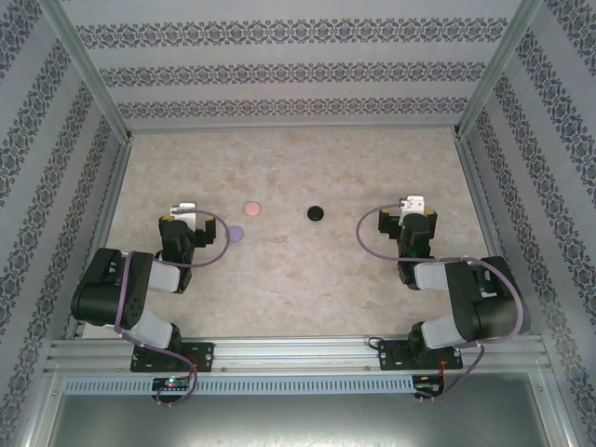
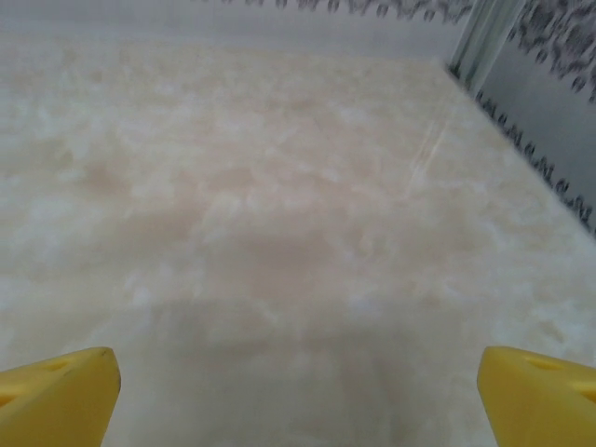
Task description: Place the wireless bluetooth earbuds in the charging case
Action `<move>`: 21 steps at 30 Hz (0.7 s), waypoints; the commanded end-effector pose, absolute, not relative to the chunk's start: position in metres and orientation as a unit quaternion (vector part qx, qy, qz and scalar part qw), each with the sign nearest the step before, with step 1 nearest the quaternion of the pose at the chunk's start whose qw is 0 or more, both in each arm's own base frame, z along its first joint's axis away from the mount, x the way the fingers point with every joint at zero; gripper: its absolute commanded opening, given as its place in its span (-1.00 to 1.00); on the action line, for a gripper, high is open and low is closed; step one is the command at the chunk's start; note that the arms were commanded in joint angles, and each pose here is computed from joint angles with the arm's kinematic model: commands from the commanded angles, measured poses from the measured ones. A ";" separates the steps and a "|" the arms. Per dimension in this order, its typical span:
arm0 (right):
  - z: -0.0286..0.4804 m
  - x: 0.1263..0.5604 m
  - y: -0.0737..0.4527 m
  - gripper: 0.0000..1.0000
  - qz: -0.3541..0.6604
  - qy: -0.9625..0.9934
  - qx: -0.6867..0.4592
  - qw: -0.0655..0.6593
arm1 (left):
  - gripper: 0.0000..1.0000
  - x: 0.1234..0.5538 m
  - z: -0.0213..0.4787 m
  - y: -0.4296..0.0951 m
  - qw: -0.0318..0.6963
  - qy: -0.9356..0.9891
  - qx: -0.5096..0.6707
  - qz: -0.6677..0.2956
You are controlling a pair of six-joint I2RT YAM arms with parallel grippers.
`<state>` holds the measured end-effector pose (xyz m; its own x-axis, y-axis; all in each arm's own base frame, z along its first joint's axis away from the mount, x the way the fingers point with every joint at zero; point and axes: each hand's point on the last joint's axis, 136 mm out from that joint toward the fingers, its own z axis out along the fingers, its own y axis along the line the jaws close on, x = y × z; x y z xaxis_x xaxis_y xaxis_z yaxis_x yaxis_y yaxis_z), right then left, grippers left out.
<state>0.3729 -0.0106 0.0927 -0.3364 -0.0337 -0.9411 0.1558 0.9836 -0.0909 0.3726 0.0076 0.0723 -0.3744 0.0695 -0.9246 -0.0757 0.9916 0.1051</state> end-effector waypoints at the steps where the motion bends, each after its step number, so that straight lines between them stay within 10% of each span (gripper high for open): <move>1: 0.110 0.381 -0.006 0.96 -0.054 0.779 0.041 0.623 | 0.99 0.387 0.089 -0.013 0.581 0.813 0.038 0.014; 21: 0.107 0.396 -0.006 0.96 -0.026 0.805 0.033 0.591 | 0.99 0.399 0.082 0.007 0.549 0.836 -0.009 0.004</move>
